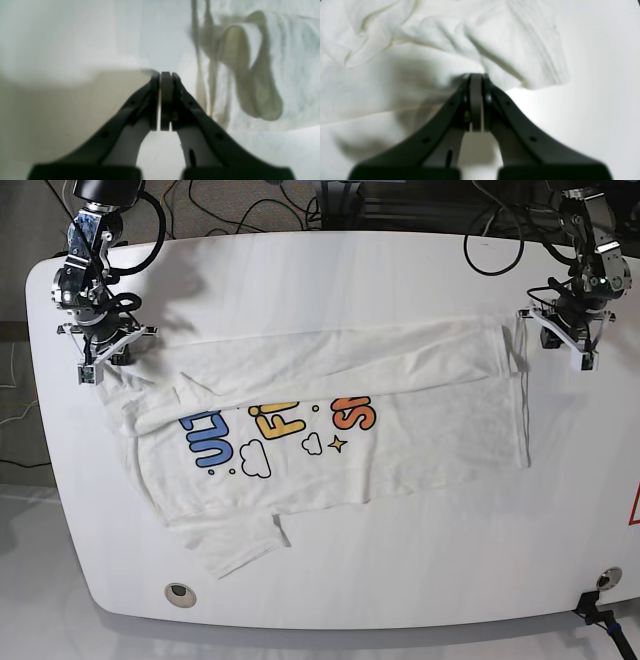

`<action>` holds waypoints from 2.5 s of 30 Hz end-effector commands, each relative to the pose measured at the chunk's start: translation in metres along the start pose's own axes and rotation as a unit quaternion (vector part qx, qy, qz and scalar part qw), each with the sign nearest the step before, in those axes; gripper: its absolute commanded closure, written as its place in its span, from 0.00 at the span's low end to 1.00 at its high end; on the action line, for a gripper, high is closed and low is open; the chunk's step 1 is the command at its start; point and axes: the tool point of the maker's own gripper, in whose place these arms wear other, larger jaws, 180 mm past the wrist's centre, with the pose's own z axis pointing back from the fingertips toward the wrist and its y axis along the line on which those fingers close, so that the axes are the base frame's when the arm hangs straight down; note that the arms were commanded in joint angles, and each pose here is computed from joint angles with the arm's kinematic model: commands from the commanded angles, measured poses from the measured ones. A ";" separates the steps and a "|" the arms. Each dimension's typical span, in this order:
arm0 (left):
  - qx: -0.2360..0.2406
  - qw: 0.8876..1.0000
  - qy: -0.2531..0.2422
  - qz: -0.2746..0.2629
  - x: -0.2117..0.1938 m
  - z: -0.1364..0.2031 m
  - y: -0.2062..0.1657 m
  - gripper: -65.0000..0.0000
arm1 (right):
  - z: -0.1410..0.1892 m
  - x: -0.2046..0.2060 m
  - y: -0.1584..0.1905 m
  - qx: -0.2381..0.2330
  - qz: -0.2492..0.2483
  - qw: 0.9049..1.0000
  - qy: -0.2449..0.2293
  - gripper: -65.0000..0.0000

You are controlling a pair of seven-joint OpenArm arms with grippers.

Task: Fold the T-shirt properly
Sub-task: 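Drag the folded edge back toward the collar side with both grippers, then open both grippers and release the shirt edge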

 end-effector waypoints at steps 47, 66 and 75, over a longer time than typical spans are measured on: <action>0.058 0.998 -0.024 -0.028 0.060 0.027 0.020 0.99 | 0.031 0.025 0.029 0.026 0.100 0.995 0.005 0.99; 0.066 0.996 -0.042 -0.043 0.073 0.031 0.029 0.91 | 0.054 0.054 0.000 -0.018 0.075 0.996 -0.039 0.98; 0.066 0.995 -0.053 -0.045 0.078 0.032 0.027 0.70 | 0.065 0.062 -0.023 -0.021 0.053 0.996 -0.068 0.47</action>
